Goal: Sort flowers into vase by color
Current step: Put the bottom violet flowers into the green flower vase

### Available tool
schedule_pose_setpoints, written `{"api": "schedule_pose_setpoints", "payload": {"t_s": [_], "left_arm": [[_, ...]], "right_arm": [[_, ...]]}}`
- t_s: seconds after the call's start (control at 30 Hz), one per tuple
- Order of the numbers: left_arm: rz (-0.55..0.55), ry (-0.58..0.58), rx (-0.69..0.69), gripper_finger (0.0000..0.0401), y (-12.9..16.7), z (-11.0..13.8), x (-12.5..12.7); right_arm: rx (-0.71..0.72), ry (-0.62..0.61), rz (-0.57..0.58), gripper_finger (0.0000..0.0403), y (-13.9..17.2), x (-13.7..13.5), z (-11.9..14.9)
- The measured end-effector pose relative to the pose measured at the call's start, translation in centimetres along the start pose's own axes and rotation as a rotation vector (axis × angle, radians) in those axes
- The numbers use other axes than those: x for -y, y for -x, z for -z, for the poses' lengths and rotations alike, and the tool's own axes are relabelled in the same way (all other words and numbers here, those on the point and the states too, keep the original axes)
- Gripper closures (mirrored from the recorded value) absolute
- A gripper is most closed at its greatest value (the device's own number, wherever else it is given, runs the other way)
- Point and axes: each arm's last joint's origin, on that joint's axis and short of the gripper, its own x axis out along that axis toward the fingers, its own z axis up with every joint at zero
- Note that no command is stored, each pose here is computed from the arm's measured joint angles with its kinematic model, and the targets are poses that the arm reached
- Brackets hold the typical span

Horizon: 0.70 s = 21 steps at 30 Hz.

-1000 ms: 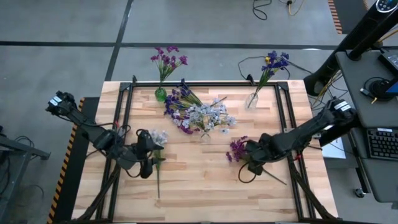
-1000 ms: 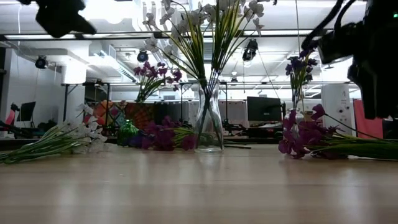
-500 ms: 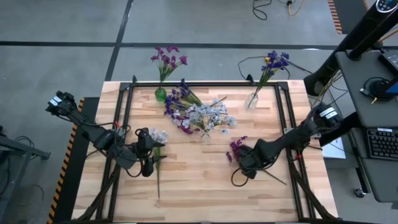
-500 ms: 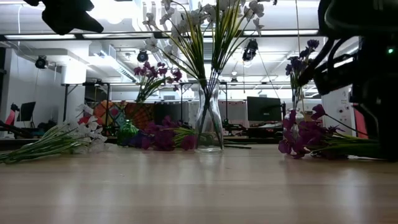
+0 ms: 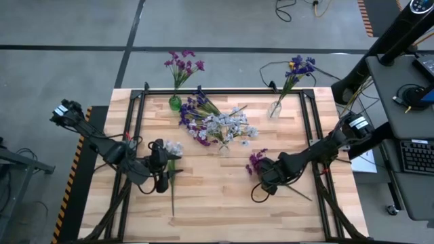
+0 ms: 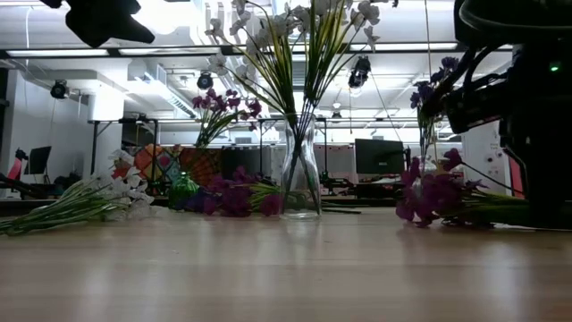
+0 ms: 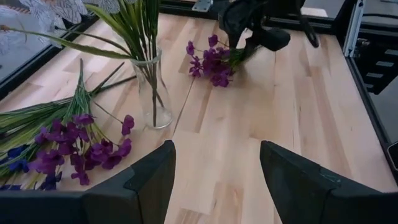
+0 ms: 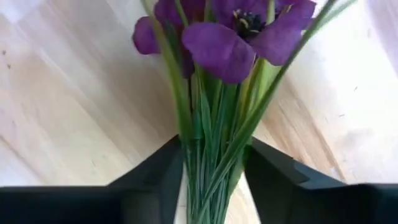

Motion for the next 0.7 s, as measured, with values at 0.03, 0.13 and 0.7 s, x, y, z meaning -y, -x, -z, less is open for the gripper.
{"api": "schedule_pose_setpoints", "payload": {"t_s": [0.03, 0.13, 0.7], "left_arm": [[-0.002, -0.003, -0.003, 0.0185, -0.1, 0.1, 0.1], [-0.008, -0.013, -0.013, 0.0185, -0.5, 0.3, 0.3], [0.023, 0.005, 0.103, 0.0184, -1.0, -0.8, 1.4]], "right_arm": [[0.000, 0.002, -0.001, 0.0266, 0.0, 0.0, 0.0], [-0.003, 0.013, -0.004, 0.0299, 0.0, 0.0, 0.0], [0.254, 0.173, -0.390, 0.0363, 5.8, -1.7, -1.0]]}}
